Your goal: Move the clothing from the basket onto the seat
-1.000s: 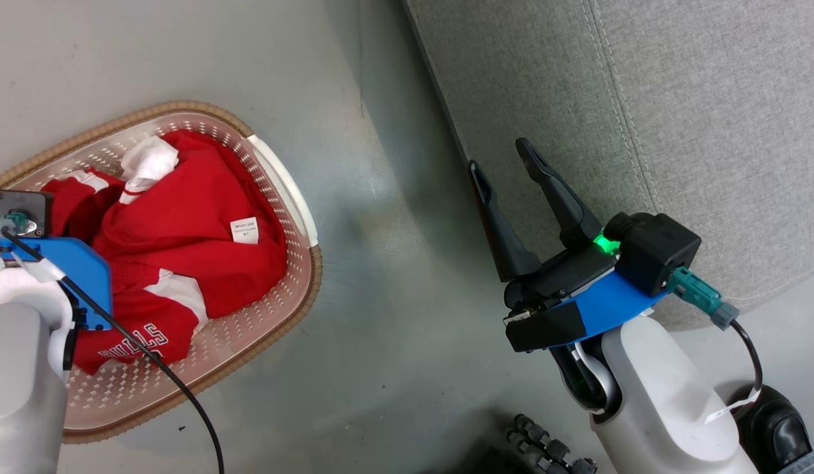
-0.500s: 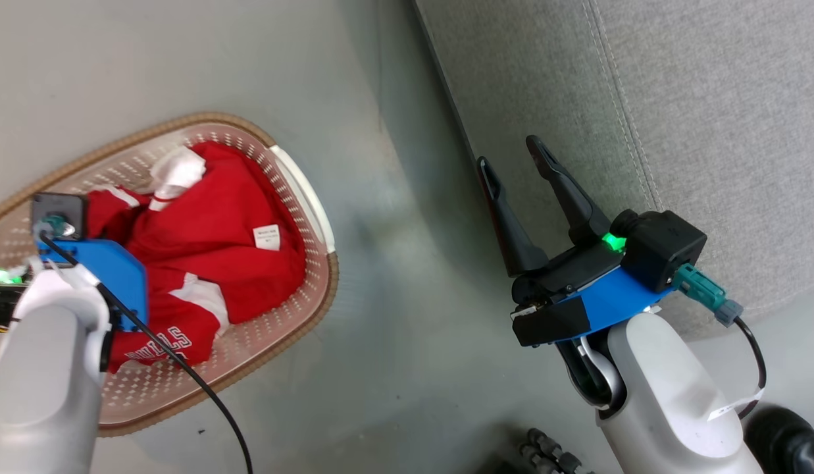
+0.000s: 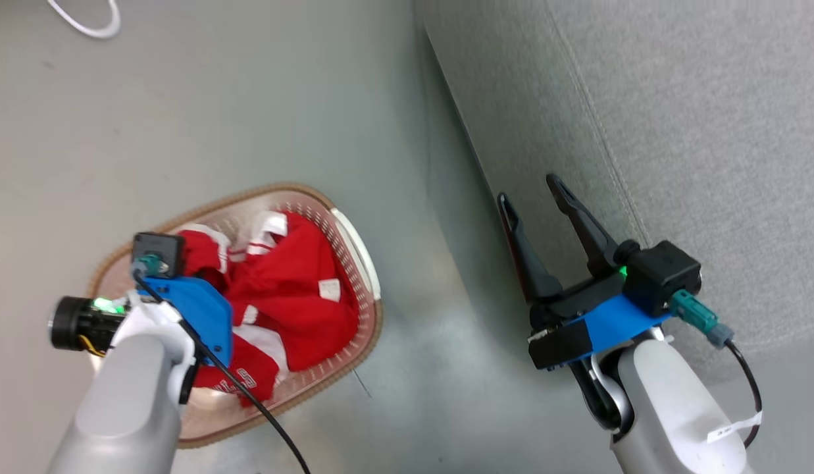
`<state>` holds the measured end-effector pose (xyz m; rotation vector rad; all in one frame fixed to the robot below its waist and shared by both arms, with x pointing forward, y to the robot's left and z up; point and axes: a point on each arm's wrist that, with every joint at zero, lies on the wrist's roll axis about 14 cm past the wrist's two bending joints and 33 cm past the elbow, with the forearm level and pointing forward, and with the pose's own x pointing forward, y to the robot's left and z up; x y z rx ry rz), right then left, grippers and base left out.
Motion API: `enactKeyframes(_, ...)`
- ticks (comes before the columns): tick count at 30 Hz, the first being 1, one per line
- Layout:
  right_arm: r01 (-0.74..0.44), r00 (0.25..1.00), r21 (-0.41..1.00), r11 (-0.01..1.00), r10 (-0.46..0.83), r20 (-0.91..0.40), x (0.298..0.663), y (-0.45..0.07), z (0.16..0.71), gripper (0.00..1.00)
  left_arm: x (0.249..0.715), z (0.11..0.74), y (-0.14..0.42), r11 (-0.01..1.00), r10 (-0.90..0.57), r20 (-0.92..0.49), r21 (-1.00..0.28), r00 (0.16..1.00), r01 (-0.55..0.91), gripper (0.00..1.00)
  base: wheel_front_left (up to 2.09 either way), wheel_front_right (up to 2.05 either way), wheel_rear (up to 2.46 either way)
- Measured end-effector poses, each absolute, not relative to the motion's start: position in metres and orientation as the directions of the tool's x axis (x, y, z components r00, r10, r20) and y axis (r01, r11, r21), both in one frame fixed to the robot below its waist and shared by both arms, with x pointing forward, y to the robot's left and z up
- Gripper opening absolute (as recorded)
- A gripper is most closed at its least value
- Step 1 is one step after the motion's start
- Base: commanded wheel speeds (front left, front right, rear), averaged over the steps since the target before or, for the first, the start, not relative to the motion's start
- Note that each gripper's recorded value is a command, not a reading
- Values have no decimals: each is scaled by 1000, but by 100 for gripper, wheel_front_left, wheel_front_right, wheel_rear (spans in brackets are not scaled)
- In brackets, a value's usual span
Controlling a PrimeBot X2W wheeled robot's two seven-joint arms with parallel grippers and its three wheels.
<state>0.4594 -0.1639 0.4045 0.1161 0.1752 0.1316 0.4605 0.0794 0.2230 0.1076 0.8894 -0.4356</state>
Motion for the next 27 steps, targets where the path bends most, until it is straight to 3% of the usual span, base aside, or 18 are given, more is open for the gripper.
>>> enactKeyframes(27,-234,972,85,969,232,25,396,-123,493,100,437,429,38,875,-471,-363,-81,804,477,0,0,0,0)
